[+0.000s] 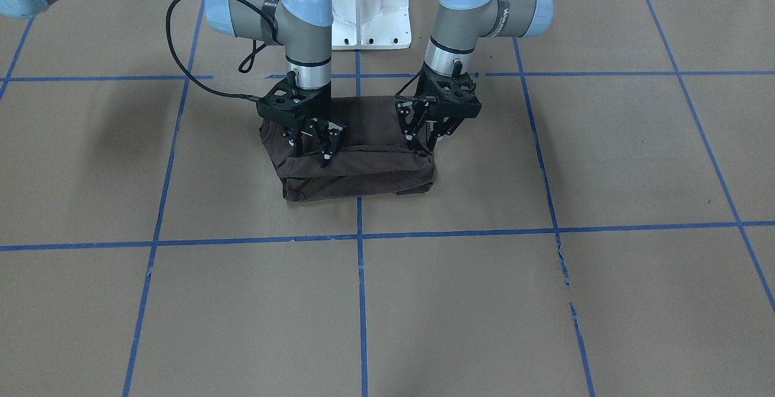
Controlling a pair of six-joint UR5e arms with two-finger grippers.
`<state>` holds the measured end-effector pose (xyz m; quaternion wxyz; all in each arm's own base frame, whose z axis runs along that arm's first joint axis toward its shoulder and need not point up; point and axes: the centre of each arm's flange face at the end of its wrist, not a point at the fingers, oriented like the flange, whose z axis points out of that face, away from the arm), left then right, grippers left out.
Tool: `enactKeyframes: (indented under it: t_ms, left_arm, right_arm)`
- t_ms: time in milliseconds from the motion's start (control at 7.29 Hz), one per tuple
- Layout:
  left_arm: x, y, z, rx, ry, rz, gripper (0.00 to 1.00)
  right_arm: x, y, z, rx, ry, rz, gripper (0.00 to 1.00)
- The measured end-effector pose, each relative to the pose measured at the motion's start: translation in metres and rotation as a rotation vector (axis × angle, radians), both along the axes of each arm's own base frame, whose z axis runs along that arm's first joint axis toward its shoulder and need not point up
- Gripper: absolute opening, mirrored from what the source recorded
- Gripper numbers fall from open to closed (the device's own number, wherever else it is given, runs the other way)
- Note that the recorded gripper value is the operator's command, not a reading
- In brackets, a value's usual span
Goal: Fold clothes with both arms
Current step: 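Lower the folded edge onto the shirt and open both grippers, then raise the right gripper away from the shirt toward the far side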
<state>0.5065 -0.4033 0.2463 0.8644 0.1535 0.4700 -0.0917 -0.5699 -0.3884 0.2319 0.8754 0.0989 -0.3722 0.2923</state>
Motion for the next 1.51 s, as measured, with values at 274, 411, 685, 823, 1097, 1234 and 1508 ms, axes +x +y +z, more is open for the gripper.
enactKeyframes:
  t_ms: [274, 411, 685, 823, 1097, 1234, 1508]
  left_arm:
    - [-0.018, -0.016, 0.0, 0.035, -0.008, 0.039, 1.0]
    - [-0.021, -0.019, 0.0, 0.041, -0.009, 0.043, 1.0]
    - [-0.023, -0.021, 0.0, 0.043, -0.01, 0.044, 1.0]
    - [-0.023, -0.021, 0.001, 0.042, -0.011, 0.044, 1.0]
    - [-0.023, -0.02, 0.001, 0.041, -0.011, 0.044, 1.0]
    - [-0.023, -0.02, 0.001, 0.04, -0.01, 0.044, 1.0]
    - [-0.023, -0.02, 0.002, 0.038, -0.01, 0.043, 1.0]
  right_arm:
    - [-0.006, 0.02, -0.011, 0.057, 0.009, -0.1, 1.0]
    - [-0.014, 0.032, -0.01, 0.094, 0.034, -0.149, 1.0]
    - [-0.028, 0.041, 0.001, 0.163, 0.104, -0.219, 1.0]
    - [-0.031, 0.034, 0.01, 0.177, 0.139, -0.231, 1.0]
    - [-0.021, -0.003, 0.03, 0.188, 0.209, -0.227, 1.0]
    - [-0.01, -0.029, 0.043, 0.197, 0.257, -0.234, 1.0]
    - [0.021, -0.079, 0.077, 0.208, 0.352, -0.338, 1.0]
